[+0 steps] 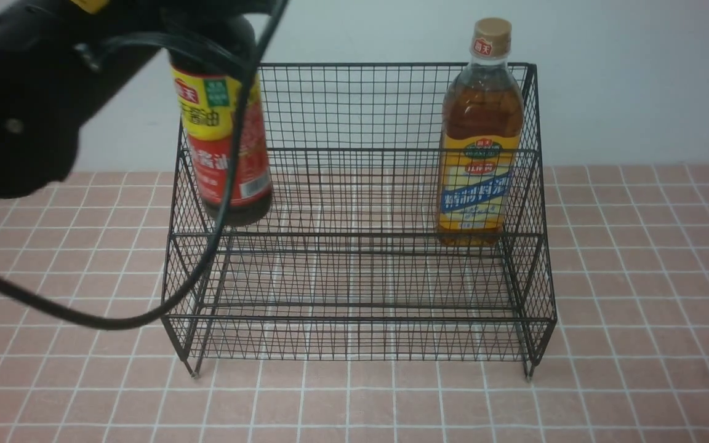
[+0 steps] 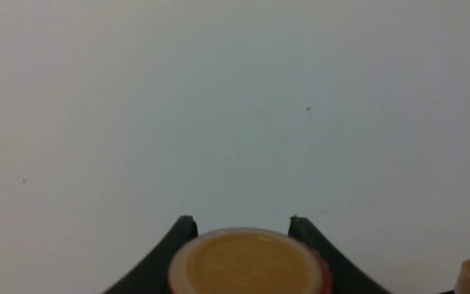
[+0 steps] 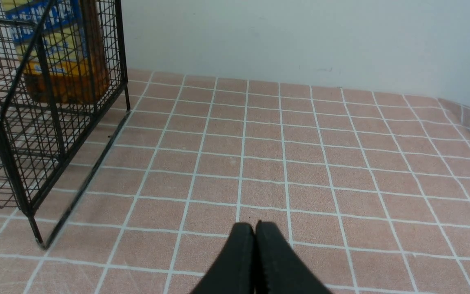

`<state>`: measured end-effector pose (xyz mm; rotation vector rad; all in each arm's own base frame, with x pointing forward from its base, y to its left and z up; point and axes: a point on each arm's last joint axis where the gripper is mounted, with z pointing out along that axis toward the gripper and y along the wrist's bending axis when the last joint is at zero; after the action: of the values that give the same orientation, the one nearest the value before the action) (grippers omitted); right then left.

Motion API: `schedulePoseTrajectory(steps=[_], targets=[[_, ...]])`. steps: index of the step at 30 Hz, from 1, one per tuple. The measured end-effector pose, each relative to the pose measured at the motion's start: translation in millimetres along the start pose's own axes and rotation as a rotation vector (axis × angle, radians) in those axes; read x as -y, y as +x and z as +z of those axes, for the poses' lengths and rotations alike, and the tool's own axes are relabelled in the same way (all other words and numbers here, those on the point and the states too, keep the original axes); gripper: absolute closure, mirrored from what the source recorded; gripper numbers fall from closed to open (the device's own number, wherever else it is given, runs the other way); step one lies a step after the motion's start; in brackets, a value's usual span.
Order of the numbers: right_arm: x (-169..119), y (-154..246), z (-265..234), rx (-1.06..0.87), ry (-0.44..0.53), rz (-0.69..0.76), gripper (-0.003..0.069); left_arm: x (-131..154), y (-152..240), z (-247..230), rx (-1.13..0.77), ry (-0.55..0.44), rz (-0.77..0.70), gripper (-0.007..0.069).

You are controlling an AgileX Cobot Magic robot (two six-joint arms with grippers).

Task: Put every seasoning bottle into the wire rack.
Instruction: Use the left arm to put the condiment bottle back on the shelf

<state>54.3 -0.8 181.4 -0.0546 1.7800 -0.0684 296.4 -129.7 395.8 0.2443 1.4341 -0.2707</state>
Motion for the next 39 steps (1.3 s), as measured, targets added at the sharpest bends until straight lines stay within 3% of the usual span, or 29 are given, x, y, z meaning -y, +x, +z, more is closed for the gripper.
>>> schedulePoseTrajectory(steps=[17,32,39], targets=[[0.0,0.0,0.0,0.0,0.0,0.0,0.0673,9.1,48.7,12.9,-0.301,0.081,0.009,0.0367],[0.0,0.0,0.0,0.0,0.0,0.001,0.0673,14.1,89.1,23.2,-0.483,0.123,0.038,0.0367],[0.0,0.0,0.0,0.0,0.0,0.002,0.0673,14.0,90.0,24.4,-0.48,0.113,0.011,0.0367]])
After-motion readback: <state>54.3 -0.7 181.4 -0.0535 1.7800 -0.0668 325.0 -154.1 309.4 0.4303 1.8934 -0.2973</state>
